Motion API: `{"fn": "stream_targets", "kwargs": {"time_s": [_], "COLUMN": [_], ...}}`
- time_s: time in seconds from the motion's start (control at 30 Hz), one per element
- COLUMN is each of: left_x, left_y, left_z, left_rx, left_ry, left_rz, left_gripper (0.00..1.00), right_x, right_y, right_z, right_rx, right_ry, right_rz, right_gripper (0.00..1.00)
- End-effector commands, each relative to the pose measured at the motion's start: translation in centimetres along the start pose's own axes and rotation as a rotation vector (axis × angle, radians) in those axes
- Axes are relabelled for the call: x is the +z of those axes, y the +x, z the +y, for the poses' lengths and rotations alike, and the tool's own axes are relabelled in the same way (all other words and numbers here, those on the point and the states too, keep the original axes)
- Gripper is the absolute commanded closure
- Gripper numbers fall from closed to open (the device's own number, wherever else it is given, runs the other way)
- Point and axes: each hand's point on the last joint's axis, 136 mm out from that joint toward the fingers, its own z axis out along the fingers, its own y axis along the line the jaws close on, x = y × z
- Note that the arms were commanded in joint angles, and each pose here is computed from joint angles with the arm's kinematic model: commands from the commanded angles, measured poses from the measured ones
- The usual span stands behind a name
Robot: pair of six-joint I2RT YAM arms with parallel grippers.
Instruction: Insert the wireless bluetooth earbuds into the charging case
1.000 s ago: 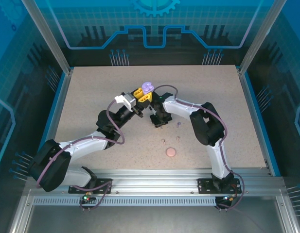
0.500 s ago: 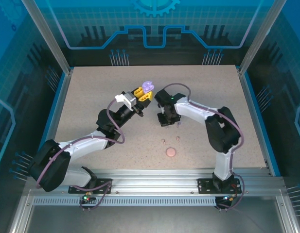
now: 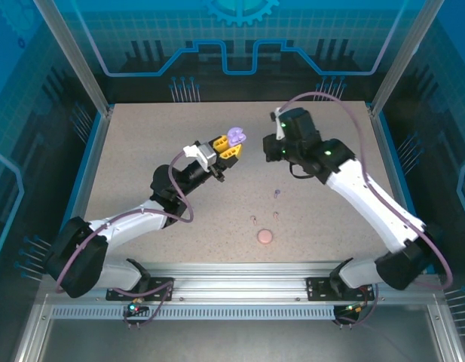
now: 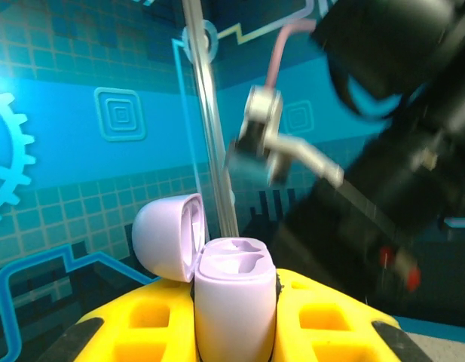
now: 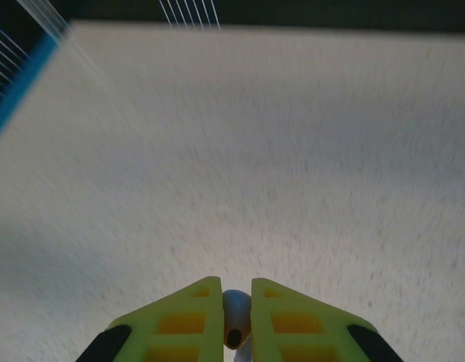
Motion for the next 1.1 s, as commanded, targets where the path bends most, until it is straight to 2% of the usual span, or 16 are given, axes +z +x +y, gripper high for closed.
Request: {"fn": "stream_targets", "kwargs": {"time_s": [0.0,0.2,0.33,0.57,1.07], "left_x": [0.8,1.8,2.3,2.9,3.3], "left_y": [-2.3,-2.3,-1.7,-1.1,-0.9], "left_z": [-1.4,-1.5,-1.6,-1.4,-0.7], "left_rx": [0.096,0.177,0.177,0.161,0.116], "left_ry": [0.092,0.115,0.125,0.122,0.087], "left_rz": [-0.040,-0.034,-0.024,-0.015,-0.024], "left_gripper": [1.00,1.00,1.00,1.00,1.00], "right_x": [-4.0,-8.9,-10.3,-10.1,-7.8], "right_y": [-5.0,-7.8,-8.2,-7.5,-5.3], "right_z": [0.3,2.0,3.7,6.9,8.9], "right_rx": [-0.019,-0.055,-0.090,-0.141,-0.107], "right_ry": [-0.026,-0.152,-0.261,-0.410,-0.495], "right_rz": [-0.216,-0.428,-0.502,-0.523,-0.453], "right_gripper": [0.87,0.87,0.87,0.87,0.87]}}
